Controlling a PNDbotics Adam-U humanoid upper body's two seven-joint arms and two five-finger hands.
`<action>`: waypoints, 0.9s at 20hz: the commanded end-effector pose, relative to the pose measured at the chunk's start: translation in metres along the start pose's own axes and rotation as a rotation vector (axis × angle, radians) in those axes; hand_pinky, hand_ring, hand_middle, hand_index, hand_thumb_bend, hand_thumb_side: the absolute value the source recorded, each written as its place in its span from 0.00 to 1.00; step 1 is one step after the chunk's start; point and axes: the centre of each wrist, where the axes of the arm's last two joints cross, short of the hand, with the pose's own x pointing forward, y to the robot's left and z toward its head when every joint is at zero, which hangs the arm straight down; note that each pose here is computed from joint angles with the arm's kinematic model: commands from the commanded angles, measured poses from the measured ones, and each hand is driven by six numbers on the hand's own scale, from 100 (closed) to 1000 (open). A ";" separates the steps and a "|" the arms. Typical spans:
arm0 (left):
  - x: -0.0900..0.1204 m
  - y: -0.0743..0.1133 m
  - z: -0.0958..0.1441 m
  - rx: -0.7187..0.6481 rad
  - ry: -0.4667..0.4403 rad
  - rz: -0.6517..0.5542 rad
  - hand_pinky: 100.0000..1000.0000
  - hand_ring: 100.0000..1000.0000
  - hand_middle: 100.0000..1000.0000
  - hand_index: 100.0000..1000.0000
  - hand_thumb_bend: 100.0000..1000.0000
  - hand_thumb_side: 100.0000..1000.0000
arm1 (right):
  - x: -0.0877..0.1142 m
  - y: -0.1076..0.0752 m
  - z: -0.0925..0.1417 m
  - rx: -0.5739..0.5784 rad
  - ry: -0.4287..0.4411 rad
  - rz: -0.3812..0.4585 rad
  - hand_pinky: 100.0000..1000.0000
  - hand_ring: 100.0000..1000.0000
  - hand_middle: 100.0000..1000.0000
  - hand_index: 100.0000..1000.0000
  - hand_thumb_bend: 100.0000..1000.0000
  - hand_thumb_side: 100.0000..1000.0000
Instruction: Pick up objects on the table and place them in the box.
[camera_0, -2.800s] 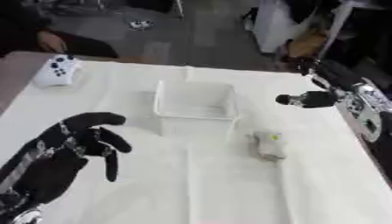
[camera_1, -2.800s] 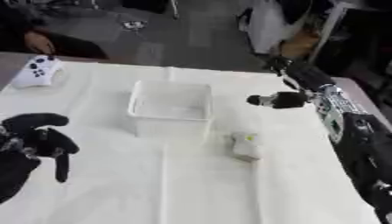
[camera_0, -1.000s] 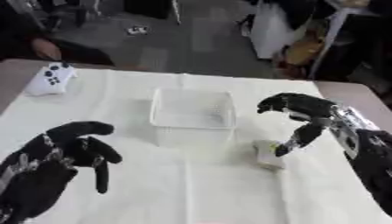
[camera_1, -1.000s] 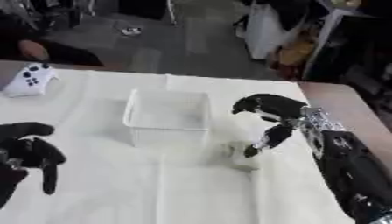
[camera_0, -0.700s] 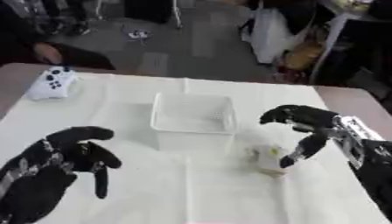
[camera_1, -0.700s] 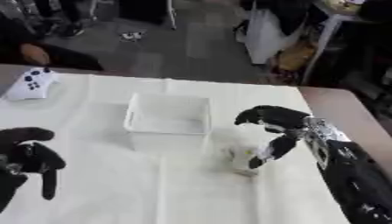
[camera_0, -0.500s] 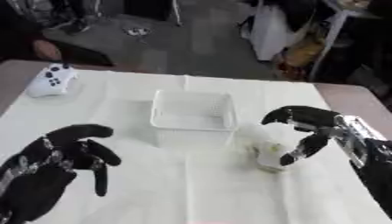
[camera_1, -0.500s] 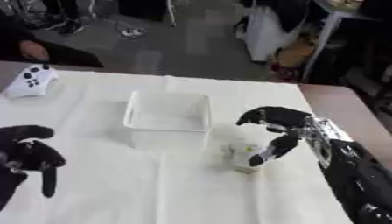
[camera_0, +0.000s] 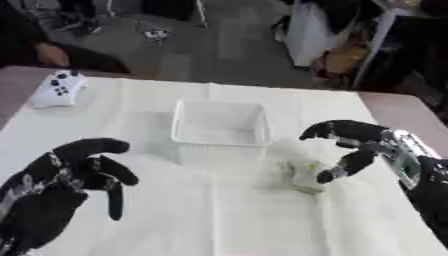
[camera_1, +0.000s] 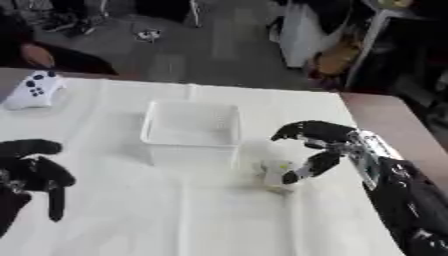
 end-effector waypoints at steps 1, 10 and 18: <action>0.006 0.002 -0.004 -0.017 -0.017 -0.016 0.28 0.68 0.83 0.92 0.48 0.91 | -0.001 -0.009 0.001 -0.015 0.008 0.005 0.92 0.79 0.82 0.93 0.86 1.00; 0.006 0.002 -0.005 -0.021 -0.019 -0.014 0.28 0.68 0.83 0.92 0.48 0.91 | 0.000 -0.004 -0.002 0.034 -0.027 -0.035 0.91 0.79 0.83 0.94 0.95 1.00; 0.006 0.002 -0.005 -0.023 -0.019 -0.016 0.28 0.68 0.83 0.92 0.48 0.91 | 0.001 -0.005 -0.003 0.082 -0.018 -0.055 0.91 0.81 0.83 0.94 0.91 1.00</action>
